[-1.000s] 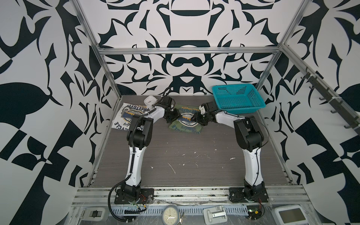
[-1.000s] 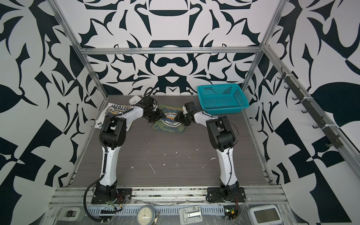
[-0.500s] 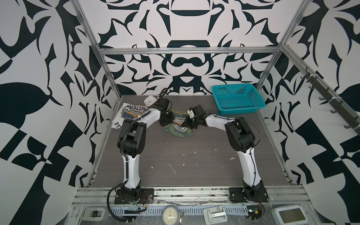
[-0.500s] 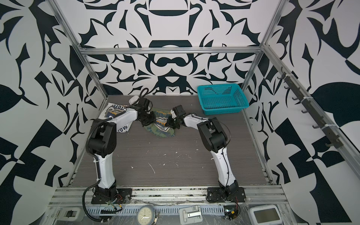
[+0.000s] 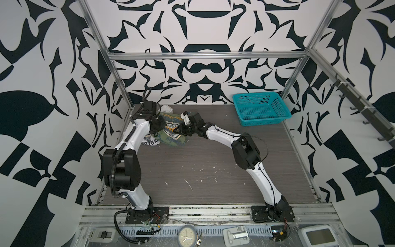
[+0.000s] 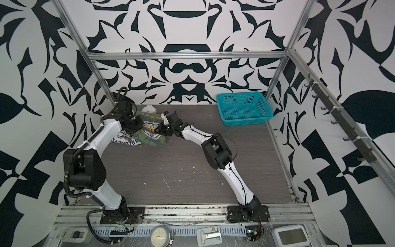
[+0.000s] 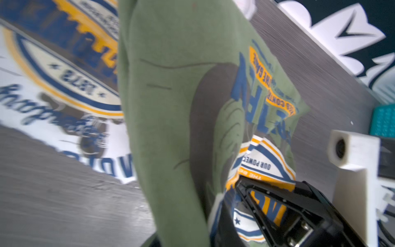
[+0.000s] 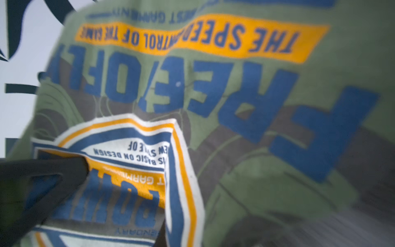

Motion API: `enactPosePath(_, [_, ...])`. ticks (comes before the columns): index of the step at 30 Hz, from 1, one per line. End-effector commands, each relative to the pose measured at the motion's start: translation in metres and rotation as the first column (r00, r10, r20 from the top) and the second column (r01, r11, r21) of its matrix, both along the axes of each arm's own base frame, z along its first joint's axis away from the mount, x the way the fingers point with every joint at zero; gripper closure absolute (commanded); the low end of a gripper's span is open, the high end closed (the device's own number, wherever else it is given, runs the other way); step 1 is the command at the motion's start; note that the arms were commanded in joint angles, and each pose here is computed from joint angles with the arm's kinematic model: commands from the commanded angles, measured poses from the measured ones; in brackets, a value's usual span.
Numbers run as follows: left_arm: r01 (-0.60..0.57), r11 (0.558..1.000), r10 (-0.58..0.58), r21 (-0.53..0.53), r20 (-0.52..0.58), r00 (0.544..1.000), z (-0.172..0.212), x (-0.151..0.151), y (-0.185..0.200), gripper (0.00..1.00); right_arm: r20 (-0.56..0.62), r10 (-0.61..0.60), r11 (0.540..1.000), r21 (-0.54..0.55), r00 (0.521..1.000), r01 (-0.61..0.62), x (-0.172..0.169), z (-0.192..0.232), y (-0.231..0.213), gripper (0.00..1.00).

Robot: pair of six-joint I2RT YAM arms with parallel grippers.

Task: Fold and stack the tank tops
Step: 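Carry the folded green bundle onto the white printed T-shirt with both grippers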

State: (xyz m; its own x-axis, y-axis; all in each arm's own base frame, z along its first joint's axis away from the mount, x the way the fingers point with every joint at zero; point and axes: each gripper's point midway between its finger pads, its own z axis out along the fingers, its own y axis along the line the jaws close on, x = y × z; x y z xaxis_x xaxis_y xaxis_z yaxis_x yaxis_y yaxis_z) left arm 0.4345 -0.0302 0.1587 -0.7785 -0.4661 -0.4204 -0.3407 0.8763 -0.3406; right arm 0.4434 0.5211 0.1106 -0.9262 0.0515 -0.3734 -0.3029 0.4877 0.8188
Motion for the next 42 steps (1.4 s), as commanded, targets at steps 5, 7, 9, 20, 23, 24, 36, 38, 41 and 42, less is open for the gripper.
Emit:
enactPosePath(5, [-0.072,0.996,0.07,-0.05,-0.049,0.996,-0.021,0.016,0.052,1.0,-0.027,-0.025,0.998,0.05,0.999,0.026,0.015,-0.011,0.038,1.0])
enactPosePath(7, [-0.095,0.994,0.09,-0.056,-0.084,0.992,-0.039,0.018,0.061,1.0,-0.032,-0.028,0.997,0.065,0.999,0.03,0.018,-0.015,0.044,1.0])
enactPosePath(9, [-0.104,0.992,0.094,-0.075,-0.132,0.987,-0.06,0.018,0.063,1.0,-0.035,-0.031,0.996,0.079,0.999,0.034,0.021,-0.014,0.048,1.0])
enactPosePath(20, [-0.111,0.974,0.041,-0.195,-0.331,0.943,-0.126,-0.039,0.013,1.0,-0.001,-0.03,0.995,-0.091,1.0,0.03,-0.001,-0.009,0.005,1.0])
enactPosePath(23, [-0.072,0.974,-0.002,-0.214,-0.326,0.945,-0.12,-0.054,-0.017,1.0,0.006,-0.052,0.994,-0.099,0.999,0.053,-0.007,0.009,-0.018,1.0])
enactPosePath(24, [-0.055,0.974,-0.019,-0.218,-0.321,0.947,-0.117,-0.058,-0.027,1.0,0.012,-0.058,0.993,-0.106,0.998,0.059,-0.009,0.014,-0.027,1.0])
enactPosePath(36, [0.049,0.997,-0.057,-0.067,-0.109,0.992,-0.001,-0.042,-0.04,1.0,0.067,-0.088,0.992,-0.086,0.994,0.094,-0.024,0.063,-0.07,1.0])
enactPosePath(38, [0.063,0.997,-0.067,-0.051,-0.091,0.994,0.008,-0.033,-0.036,1.0,0.083,-0.093,0.992,-0.074,0.992,0.099,-0.02,0.075,-0.067,1.0])
enactPosePath(41, [0.079,0.996,-0.081,-0.034,-0.058,0.995,0.02,-0.014,-0.026,1.0,0.099,-0.102,0.993,-0.056,0.99,0.108,-0.014,0.087,-0.06,1.0])
enactPosePath(42, [0.083,0.996,-0.085,-0.033,-0.043,0.995,0.024,-0.007,-0.022,1.0,0.099,-0.103,0.993,-0.048,0.99,0.108,-0.012,0.089,-0.057,1.0])
